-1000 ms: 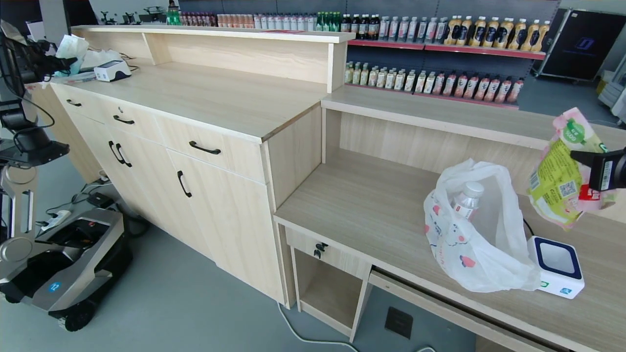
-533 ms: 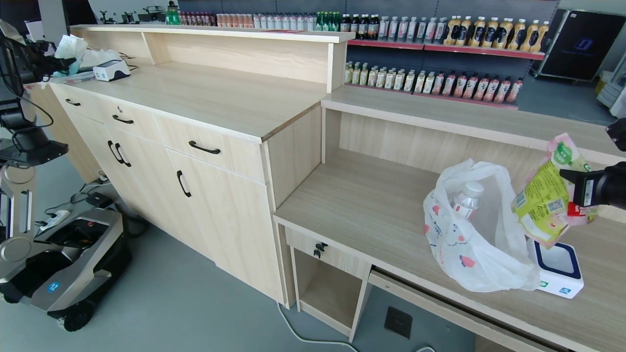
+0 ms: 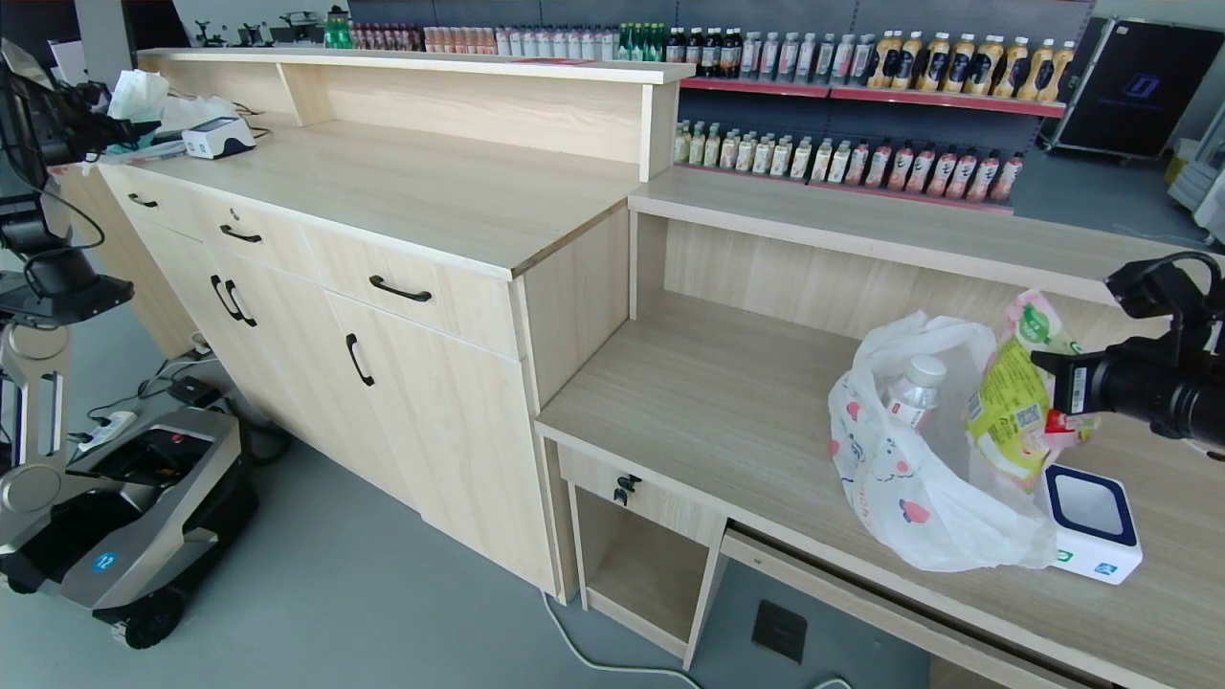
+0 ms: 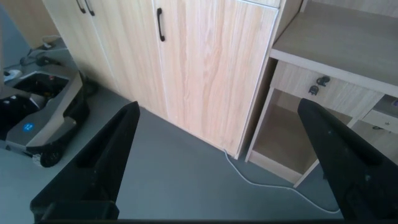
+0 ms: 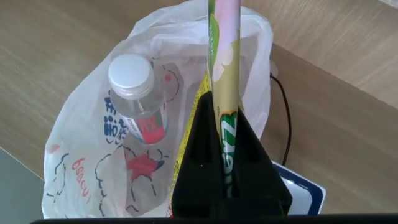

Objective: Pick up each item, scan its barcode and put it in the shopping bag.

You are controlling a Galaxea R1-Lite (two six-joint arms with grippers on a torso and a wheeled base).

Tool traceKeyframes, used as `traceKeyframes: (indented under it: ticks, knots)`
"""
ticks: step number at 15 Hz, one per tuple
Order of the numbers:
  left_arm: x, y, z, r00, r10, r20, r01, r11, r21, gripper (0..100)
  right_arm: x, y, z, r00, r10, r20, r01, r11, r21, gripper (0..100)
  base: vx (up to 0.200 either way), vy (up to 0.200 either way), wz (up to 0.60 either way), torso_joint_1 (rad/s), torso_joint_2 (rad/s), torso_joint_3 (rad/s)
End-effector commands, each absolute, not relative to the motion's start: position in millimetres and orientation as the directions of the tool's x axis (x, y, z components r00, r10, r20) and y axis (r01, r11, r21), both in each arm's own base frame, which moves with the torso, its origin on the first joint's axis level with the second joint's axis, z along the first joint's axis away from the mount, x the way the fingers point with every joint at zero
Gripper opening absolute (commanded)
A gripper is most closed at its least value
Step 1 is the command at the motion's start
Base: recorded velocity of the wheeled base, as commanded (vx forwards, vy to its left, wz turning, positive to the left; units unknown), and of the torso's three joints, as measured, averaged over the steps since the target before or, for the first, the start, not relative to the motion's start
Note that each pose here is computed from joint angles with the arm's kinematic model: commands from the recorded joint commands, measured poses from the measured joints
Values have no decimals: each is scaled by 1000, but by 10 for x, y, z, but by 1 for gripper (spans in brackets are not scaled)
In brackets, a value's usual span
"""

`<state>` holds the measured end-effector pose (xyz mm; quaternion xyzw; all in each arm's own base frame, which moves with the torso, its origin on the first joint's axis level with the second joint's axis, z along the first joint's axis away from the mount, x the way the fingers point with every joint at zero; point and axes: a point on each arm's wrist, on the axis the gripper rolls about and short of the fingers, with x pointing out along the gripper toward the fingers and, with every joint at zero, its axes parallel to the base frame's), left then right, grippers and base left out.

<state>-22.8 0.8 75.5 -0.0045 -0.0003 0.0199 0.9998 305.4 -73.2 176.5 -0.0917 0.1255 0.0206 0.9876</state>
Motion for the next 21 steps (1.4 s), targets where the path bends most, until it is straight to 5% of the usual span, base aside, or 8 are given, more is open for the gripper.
traceKeyframes:
  ticks: [1,21]
  knots:
    - [-228,8,755,999,40,0,-40,999,-9,100,3195,-703,1576,959,40,-282,-90,982,-164,0,0,0,0,0,0,0]
    - [-228,9,755,999,41,0,-41,999,-9,100,3936,-543,969,970,115,-213,-144,981,-126,0,0,0,0,0,0,0]
